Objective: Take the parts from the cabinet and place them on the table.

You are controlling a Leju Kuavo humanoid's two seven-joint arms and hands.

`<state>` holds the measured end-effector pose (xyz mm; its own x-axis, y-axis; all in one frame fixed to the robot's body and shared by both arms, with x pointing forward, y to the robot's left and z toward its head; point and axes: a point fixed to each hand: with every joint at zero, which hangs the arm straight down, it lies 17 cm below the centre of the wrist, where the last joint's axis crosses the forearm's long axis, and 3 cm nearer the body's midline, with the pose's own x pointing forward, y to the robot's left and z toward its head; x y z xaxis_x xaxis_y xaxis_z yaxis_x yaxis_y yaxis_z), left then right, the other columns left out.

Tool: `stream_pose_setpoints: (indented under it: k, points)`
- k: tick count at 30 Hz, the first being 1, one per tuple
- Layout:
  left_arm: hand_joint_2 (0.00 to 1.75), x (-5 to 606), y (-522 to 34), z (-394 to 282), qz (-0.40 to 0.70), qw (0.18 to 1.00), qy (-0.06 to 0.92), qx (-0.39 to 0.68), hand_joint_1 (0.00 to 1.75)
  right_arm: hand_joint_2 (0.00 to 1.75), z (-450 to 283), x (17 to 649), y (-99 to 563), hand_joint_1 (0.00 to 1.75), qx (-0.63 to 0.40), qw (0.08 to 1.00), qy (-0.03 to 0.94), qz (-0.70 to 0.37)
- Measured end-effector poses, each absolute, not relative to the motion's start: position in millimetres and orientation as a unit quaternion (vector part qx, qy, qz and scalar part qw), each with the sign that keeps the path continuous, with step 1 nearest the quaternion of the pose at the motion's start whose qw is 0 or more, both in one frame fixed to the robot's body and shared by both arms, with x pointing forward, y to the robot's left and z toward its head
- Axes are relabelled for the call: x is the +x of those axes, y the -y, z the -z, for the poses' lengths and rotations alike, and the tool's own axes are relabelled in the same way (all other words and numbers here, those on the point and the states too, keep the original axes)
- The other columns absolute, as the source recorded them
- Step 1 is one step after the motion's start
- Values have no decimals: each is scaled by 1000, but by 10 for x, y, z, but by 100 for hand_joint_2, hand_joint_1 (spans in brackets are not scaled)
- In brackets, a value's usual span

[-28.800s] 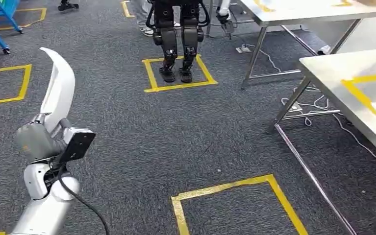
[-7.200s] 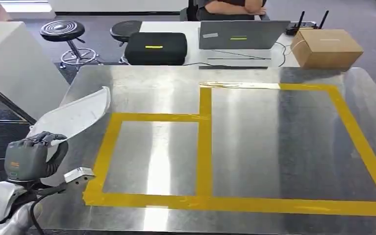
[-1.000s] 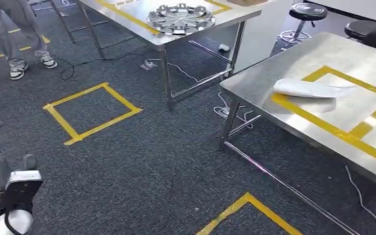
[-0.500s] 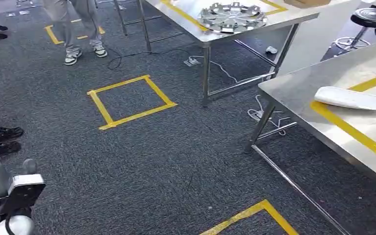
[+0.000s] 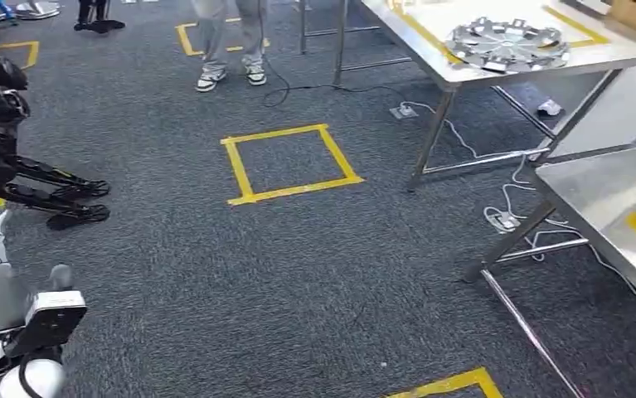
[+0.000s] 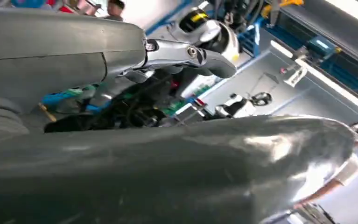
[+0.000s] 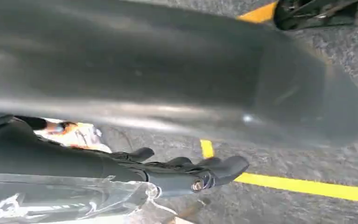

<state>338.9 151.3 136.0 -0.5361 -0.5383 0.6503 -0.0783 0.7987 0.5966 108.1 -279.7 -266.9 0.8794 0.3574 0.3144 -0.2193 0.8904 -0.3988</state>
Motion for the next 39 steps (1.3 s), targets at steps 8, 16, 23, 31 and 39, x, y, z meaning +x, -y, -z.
stream_pose_setpoints:
  k: [8,16,23,31,39]
  points:
    - [0,3384,-1467,-1368,257,445,839,179,0,0,2665,1103,2823,0,-182,952,194,-151]
    - [0,3409,-1522,-1435,219,452,848,170,0,0,2670,1081,2832,0,-183,953,190,-151]
    - [0,3411,-1515,-1548,197,440,860,167,0,0,2664,1109,2868,0,-187,952,191,-152]
    - [0,3405,-1487,-1589,190,436,864,167,0,0,2671,1074,2863,0,-186,952,189,-153]
    - [0,3712,-1058,-1689,203,424,879,76,0,0,2379,2286,2879,0,-190,965,166,-76]
